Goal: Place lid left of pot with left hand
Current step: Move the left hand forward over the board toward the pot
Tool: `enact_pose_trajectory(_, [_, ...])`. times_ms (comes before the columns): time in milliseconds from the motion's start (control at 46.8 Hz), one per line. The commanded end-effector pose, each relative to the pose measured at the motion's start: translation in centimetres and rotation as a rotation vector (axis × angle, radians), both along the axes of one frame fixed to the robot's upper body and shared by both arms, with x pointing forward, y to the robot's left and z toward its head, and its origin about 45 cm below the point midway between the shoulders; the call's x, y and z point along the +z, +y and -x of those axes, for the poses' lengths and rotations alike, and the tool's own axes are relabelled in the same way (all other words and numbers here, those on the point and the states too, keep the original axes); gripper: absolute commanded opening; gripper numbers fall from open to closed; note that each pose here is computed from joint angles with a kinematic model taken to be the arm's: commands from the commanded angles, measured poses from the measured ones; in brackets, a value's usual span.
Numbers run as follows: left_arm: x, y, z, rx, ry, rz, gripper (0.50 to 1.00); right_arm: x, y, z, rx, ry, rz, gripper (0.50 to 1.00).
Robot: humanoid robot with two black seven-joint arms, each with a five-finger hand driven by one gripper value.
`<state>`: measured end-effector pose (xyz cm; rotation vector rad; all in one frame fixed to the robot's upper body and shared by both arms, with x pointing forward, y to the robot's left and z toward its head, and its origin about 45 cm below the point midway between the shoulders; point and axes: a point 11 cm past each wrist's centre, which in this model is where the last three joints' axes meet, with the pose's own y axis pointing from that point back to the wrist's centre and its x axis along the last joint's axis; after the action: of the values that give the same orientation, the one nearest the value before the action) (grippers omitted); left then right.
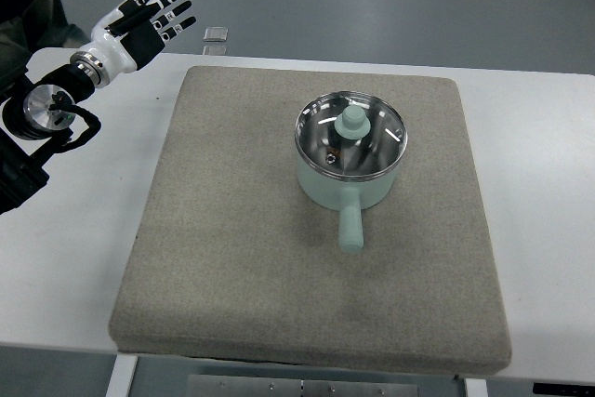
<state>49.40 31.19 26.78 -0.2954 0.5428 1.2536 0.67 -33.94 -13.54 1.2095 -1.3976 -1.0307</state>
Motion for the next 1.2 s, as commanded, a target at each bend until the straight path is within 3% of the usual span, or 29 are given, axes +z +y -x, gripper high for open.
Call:
enact_pose_trajectory(0, [0.0, 0.0, 0.0, -0.002, 0.0, -0.002, 0.999, 0.0, 0.0, 0.0, 0.0, 0.0, 0.0, 0.924])
enact_pose_trajectory(513, [-0.4, 0.7, -0.1, -0.001, 0.005, -0.06, 0.996, 0.0, 0.0, 0.0, 0.0, 0.0, 0.0, 0.924])
enact_pose_trajectory(856, [1.5, -1.4, 0.1, -0.278, -0.114, -0.434, 0.996, 0.0, 0.0, 0.0, 0.0, -0.001, 0.0, 0.924])
enact_pose_trajectory(1176, [4.9, -6.7, -0.5, -0.557, -0.218, -0.914, 0.996, 0.0, 0.0, 0.0, 0.0, -0.001, 0.0, 0.924])
